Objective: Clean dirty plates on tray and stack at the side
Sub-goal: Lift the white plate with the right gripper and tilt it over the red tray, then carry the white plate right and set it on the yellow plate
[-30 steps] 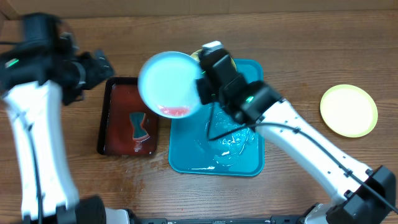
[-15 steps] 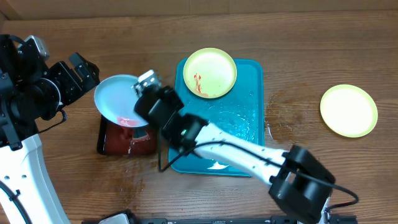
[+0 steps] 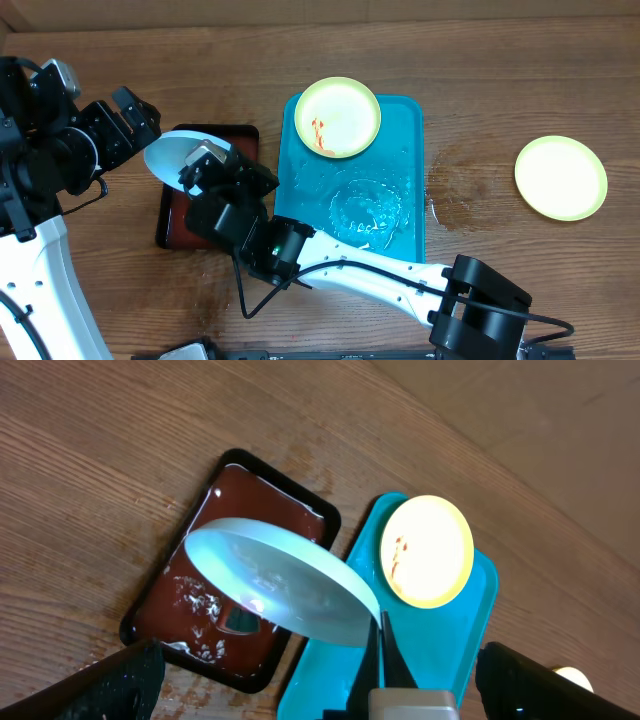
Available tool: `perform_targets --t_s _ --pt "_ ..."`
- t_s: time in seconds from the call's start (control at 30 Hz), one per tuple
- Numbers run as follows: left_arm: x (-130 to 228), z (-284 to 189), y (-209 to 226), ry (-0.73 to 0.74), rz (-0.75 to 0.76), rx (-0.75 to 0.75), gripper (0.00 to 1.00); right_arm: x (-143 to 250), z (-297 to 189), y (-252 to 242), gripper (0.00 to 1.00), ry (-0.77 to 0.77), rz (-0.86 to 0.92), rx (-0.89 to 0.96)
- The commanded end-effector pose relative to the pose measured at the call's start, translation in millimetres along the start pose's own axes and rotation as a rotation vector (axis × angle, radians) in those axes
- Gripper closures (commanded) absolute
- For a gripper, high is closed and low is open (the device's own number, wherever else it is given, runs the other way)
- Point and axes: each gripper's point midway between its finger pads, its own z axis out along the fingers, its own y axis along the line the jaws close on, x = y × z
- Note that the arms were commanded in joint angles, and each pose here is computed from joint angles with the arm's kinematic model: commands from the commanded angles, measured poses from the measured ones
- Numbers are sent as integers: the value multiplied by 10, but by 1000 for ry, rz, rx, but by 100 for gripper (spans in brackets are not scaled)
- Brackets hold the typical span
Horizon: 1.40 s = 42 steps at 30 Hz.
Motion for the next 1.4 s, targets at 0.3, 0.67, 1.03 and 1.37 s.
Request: perform_targets --t_s 0.3,0.67,1.03,1.37 --pt "-39 -51 49 -28 29 -28 0 -291 -130 -254 96 -60 8 78" --pt "-39 -50 50 -27 29 -29 0 -288 -116 -274 96 -59 17 82" --pt "-20 -47 58 -19 39 -32 0 309 356 -424 96 276 554 -470" --pt "5 96 110 38 30 -50 0 826 233 -2505 96 433 1108 -418"
